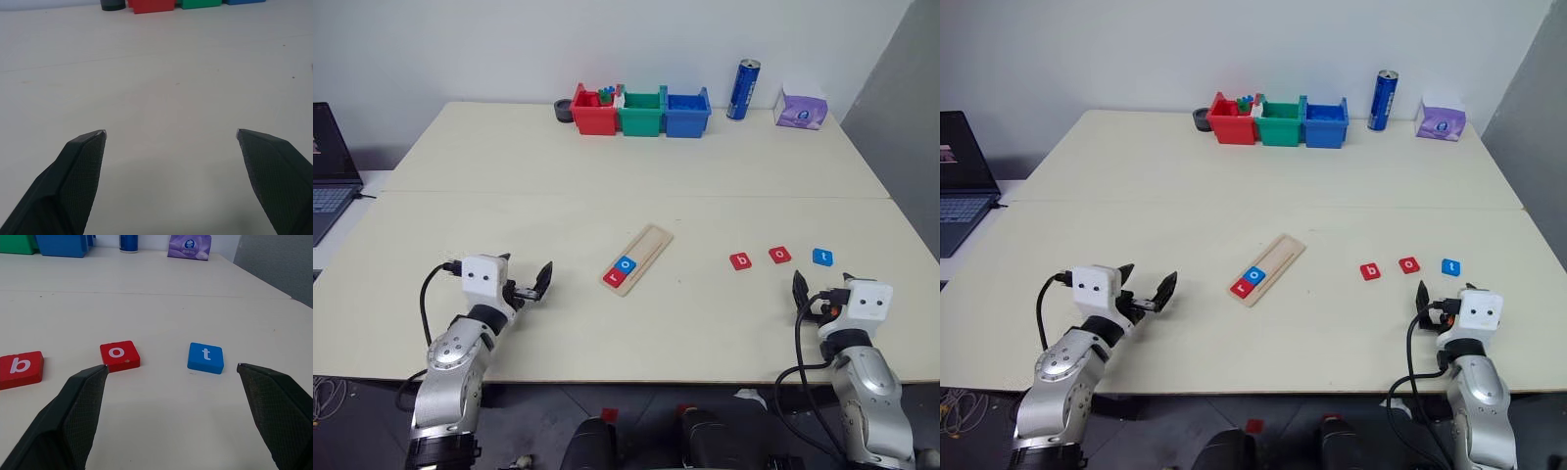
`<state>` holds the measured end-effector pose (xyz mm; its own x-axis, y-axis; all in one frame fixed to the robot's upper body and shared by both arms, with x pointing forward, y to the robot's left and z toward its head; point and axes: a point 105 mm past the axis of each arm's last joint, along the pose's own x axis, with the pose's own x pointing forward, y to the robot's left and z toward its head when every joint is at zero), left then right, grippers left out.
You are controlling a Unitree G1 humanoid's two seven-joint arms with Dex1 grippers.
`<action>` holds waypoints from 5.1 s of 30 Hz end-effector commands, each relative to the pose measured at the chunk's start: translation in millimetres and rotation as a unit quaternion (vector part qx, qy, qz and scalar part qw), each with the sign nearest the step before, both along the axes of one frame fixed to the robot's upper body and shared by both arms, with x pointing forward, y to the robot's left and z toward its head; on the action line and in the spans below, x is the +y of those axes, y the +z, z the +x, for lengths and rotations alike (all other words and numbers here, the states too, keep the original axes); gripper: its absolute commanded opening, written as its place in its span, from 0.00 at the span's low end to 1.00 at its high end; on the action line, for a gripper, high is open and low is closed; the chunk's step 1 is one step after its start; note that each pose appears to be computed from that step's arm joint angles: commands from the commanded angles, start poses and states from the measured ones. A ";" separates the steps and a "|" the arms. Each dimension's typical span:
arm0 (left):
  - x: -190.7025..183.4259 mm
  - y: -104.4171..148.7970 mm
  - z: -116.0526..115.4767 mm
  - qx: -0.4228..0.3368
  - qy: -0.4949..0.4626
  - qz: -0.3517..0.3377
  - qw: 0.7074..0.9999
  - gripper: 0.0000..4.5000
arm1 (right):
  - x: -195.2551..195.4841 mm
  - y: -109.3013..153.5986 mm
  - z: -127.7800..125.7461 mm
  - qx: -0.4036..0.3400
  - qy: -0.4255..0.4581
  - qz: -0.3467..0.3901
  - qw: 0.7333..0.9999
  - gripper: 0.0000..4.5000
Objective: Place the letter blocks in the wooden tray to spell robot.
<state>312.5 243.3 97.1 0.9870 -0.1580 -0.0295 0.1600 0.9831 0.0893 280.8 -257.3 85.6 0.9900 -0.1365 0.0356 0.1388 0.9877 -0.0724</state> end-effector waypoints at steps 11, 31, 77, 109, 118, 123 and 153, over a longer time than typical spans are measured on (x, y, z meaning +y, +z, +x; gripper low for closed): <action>-7.0 15.7 0.2 -0.029 -0.025 0.006 0.999 1.00 | -8.7 11.3 0.5 -0.024 -0.011 -0.005 1.000 0.99; -29.6 32.0 7.2 -0.025 -0.107 -0.044 0.993 1.00 | -3.0 13.1 3.0 -0.025 0.012 -0.002 1.000 0.99; -147.6 -5.5 18.3 0.148 -0.223 0.031 0.963 1.00 | 112.6 49.8 -45.1 0.056 0.435 -0.051 0.897 0.99; -126.7 -34.7 14.6 0.246 -0.242 0.073 0.936 0.75 | 125.0 51.5 -54.0 0.054 0.459 -0.062 0.884 1.00; -175.0 -22.2 -28.1 0.169 -0.547 0.172 0.802 0.75 | 108.1 46.3 -78.7 0.122 0.481 -0.090 0.863 1.00; -203.4 -26.9 -30.3 0.146 -0.624 0.195 0.742 0.75 | 100.5 45.4 -88.6 0.138 0.467 -0.092 0.869 1.00; -218.4 -24.3 -15.2 0.120 -0.654 0.234 0.710 0.99 | 79.7 45.4 -94.8 0.166 0.437 -0.111 0.877 1.00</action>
<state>294.7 21.1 66.6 -0.0507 -0.8540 -0.5178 0.9799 -0.1427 0.1393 183.7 -176.9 121.3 0.6680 0.6504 -0.3615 -0.7282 0.6714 -0.1377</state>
